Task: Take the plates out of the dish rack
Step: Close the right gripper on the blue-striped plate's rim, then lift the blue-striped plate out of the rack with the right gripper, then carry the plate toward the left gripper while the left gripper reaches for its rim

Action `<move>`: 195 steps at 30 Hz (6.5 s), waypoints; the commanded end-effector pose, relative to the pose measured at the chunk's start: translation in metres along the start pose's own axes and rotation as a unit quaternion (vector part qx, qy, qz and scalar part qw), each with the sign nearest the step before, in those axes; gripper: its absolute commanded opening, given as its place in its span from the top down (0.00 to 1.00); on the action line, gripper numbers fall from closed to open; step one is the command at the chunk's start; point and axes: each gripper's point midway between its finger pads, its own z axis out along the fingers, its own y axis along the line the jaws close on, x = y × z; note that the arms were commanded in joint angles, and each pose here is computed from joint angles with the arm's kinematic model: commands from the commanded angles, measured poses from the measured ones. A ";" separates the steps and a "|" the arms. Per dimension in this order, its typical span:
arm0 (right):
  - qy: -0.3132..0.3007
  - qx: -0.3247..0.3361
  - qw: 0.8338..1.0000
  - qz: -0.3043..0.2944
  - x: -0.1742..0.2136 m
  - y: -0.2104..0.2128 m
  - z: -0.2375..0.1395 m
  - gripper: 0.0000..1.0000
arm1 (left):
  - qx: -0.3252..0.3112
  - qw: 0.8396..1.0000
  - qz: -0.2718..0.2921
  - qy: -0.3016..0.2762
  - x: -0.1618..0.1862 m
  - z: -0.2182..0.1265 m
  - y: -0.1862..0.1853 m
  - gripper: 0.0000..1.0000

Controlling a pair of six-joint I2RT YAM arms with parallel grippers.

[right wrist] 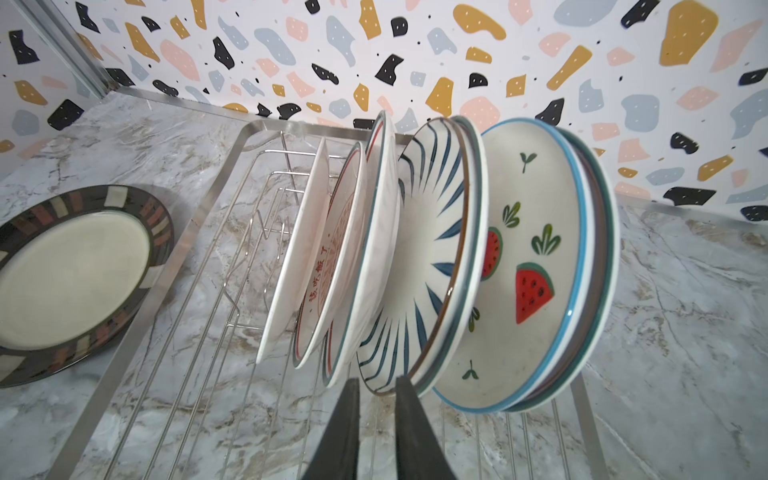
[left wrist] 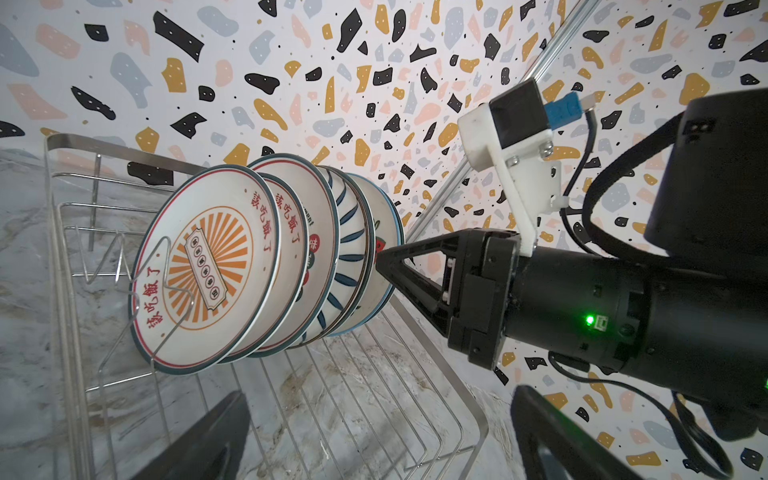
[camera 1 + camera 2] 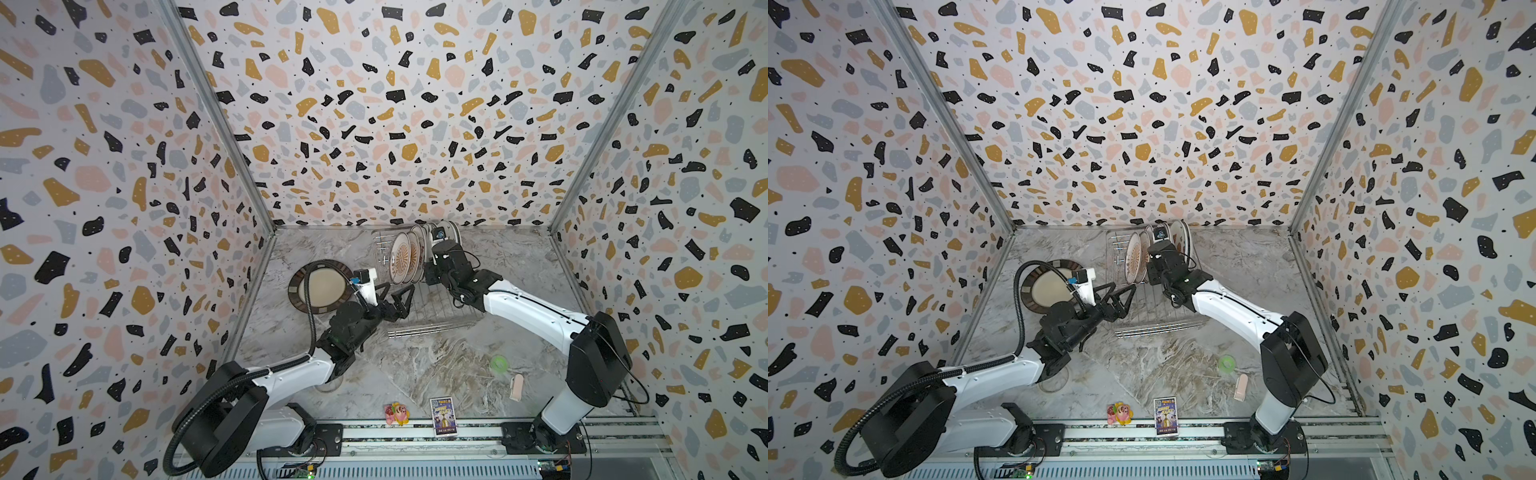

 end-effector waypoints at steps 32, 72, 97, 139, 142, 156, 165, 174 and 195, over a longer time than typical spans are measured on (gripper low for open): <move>0.027 0.023 0.999 0.023 0.015 -0.018 0.041 0.78 | 0.020 1.000 -0.001 -0.013 -0.004 0.008 -0.009 0.00; -0.038 0.151 0.987 0.041 -0.017 -0.037 0.082 0.75 | 0.008 1.000 0.006 -0.021 -0.007 -0.002 -0.004 0.00; -0.075 0.183 0.980 0.037 -0.032 -0.040 0.070 0.89 | -0.010 1.000 0.012 -0.024 -0.008 -0.004 0.001 0.00; -0.162 0.149 0.974 0.056 -0.093 -0.058 -0.059 0.92 | 0.015 0.998 -0.022 -0.054 -0.022 -0.016 -0.009 0.00; -0.169 0.144 0.973 0.059 -0.093 -0.062 -0.072 0.92 | 0.013 0.998 -0.025 -0.054 -0.023 -0.016 -0.009 0.01; -0.181 0.071 0.977 0.085 -0.075 -0.069 -0.120 0.92 | 0.029 0.998 -0.023 -0.042 -0.019 -0.011 -0.022 0.00; -0.173 -0.021 0.976 0.130 -0.052 -0.080 -0.130 0.93 | 0.041 0.999 -0.018 -0.023 -0.009 -0.007 -0.027 0.00; -0.169 -0.133 0.959 0.185 -0.032 -0.083 -0.135 0.93 | 0.066 0.998 -0.016 0.000 0.000 -0.005 -0.035 0.00; -0.162 -0.368 0.893 0.202 -0.038 -0.032 -0.160 0.93 | 0.147 0.988 -0.047 0.018 -0.003 -0.019 -0.034 0.00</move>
